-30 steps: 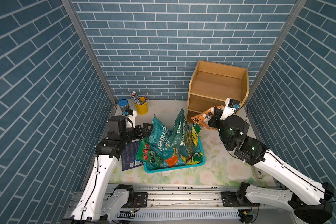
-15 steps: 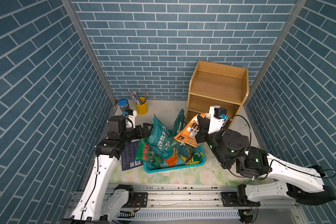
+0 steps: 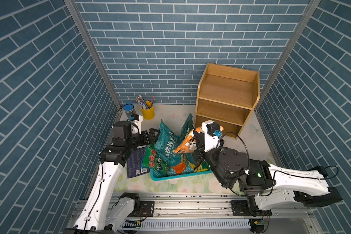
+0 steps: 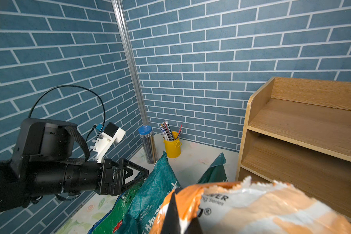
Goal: Take down the fertilizer bag from the shelf
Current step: Place the fertilizer bag in the storage box.
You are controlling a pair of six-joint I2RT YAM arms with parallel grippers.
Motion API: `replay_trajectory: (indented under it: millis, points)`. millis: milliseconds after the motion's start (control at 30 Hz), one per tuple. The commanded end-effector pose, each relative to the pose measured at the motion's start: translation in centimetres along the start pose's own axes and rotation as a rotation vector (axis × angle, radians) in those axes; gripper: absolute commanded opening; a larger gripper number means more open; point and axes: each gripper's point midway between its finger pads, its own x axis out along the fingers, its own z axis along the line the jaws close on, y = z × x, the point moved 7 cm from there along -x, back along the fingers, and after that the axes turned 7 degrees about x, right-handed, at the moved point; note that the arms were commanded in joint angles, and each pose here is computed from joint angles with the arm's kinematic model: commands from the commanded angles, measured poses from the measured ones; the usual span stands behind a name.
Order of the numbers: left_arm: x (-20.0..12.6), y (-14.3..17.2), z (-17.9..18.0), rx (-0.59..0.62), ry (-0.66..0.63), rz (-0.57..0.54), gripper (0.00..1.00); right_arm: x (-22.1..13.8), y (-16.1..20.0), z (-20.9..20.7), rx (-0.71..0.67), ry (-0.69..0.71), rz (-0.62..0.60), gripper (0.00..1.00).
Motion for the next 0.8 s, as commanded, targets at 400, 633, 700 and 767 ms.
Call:
replay_trajectory:
  millis: [400,633,700,767]
  points:
    - [0.3,0.4,0.2,0.000,-0.005,0.008,1.00,3.9,7.1,-1.0,0.125,-0.043,0.120,0.00]
    - [0.3,0.3,0.2,0.001,-0.004,0.006,1.00,6.3,10.8,-1.6,0.106,-0.043,0.197,0.00]
    - [0.3,0.3,0.2,0.000,-0.005,0.008,1.00,6.5,11.7,-1.5,0.100,-0.044,0.214,0.00]
    - [0.3,0.3,0.2,0.001,-0.004,0.006,1.00,6.8,12.6,-1.3,0.096,-0.050,0.232,0.00]
